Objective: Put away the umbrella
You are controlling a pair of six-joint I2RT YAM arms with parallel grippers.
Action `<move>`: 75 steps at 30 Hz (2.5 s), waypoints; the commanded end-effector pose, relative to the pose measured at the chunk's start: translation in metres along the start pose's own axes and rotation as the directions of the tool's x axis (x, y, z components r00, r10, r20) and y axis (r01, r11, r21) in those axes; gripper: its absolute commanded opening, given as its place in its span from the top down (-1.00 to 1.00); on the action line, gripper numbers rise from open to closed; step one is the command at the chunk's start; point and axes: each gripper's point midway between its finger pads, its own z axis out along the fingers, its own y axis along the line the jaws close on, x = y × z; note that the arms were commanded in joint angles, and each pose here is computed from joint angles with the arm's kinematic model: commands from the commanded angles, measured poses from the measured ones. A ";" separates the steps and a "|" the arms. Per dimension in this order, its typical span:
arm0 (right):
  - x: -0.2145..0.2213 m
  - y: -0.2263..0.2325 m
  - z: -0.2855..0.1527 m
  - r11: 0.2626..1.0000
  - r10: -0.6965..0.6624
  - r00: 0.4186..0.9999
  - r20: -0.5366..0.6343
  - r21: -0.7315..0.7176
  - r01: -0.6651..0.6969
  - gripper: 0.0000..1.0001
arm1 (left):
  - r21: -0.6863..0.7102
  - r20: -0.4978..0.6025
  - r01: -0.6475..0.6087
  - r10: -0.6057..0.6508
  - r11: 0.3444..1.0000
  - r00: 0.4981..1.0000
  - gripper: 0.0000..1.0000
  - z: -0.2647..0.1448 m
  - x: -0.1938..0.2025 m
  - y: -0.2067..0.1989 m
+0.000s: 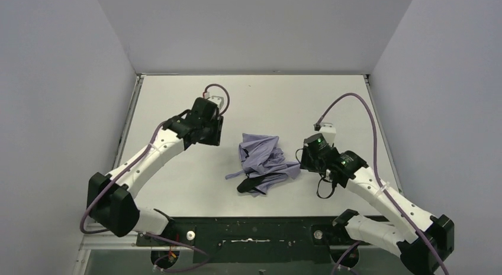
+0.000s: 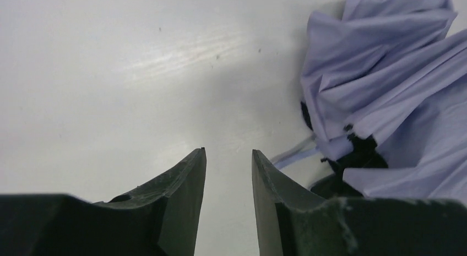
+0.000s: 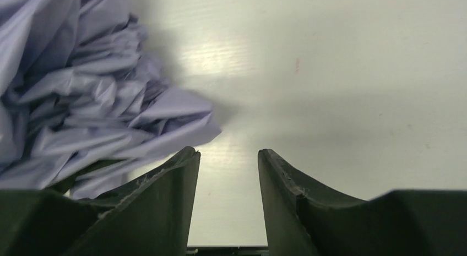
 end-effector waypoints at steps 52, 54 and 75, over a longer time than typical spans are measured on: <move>-0.014 -0.012 0.011 0.968 0.108 0.993 -0.043 -0.223 -0.115 -0.23 | 0.400 0.061 -0.081 0.062 0.913 0.996 -0.26 -0.005 0.112 -0.116; -0.007 -0.003 0.006 0.949 0.125 0.991 -0.053 -0.284 -0.135 -0.22 | 0.377 0.096 -0.140 0.112 0.916 0.989 -0.37 -0.007 0.114 -0.121; 0.008 0.004 0.000 0.925 0.144 0.987 -0.065 -0.345 -0.158 -0.18 | 0.210 0.092 -0.358 0.346 0.910 0.934 0.25 0.039 0.122 -0.149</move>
